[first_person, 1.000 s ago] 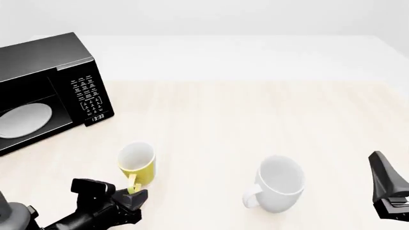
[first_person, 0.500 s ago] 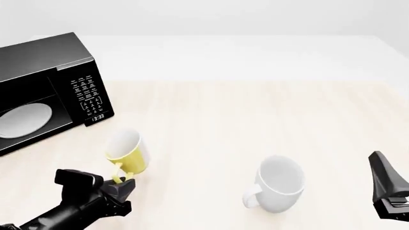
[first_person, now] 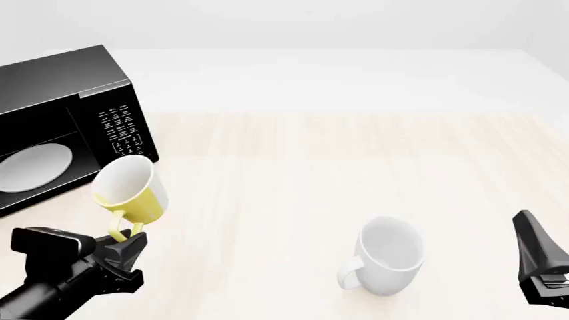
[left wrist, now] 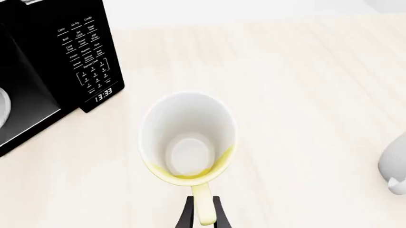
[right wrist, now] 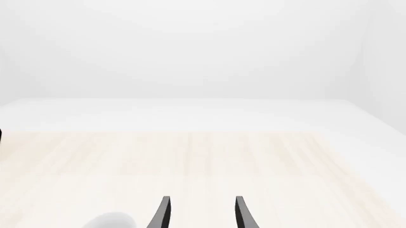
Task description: Put the yellow and white mug in the microwave and close it.
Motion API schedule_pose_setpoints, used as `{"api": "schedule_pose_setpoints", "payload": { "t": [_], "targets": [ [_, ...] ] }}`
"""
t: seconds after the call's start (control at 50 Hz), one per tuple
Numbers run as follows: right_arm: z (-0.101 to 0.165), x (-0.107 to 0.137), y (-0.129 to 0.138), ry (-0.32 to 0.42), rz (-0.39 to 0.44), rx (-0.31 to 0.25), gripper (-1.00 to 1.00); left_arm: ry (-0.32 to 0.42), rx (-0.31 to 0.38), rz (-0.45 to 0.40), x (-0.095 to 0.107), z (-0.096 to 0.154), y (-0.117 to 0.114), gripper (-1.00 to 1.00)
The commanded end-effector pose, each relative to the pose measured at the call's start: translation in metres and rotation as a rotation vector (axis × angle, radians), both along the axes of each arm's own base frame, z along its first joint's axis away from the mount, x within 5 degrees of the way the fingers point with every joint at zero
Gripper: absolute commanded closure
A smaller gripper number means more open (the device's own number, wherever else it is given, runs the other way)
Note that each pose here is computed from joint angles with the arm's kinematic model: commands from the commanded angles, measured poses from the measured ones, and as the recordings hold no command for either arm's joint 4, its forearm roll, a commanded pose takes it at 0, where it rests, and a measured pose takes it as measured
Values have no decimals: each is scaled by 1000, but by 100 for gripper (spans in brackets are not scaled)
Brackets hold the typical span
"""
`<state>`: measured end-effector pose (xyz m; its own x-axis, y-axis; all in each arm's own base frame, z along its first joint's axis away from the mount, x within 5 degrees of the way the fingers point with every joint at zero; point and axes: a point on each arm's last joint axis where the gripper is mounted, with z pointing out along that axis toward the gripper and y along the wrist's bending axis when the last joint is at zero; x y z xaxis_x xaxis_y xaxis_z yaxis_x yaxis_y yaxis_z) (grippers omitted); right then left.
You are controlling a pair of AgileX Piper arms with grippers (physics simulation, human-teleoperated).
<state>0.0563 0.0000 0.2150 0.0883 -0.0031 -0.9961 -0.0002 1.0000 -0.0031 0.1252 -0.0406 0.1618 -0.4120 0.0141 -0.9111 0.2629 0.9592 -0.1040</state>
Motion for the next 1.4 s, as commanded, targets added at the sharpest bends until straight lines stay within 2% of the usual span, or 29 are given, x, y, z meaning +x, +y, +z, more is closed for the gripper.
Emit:
{"api": "schedule_pose_setpoints", "payload": {
  "t": [0.02,0.18,0.46,0.72,0.92,1.4],
  "targets": [
    [0,0,0,0,0,0,-100,-60,60,75,-12,12,17,100],
    [0,0,0,0,0,0,-100,-75,88,142,-12,14,26,100],
    [0,0,0,0,0,0,-100,-77,105,247,0,10,38,100],
    [0,0,0,0,0,0,-100,-72,90,363,16,-1,53,100],
    [0,0,0,0,0,0,-100,-80,89,436,21,-5,64,100],
    [0,0,0,0,0,0,-100,-86,69,551,33,-24,84,100]
  ]
}}
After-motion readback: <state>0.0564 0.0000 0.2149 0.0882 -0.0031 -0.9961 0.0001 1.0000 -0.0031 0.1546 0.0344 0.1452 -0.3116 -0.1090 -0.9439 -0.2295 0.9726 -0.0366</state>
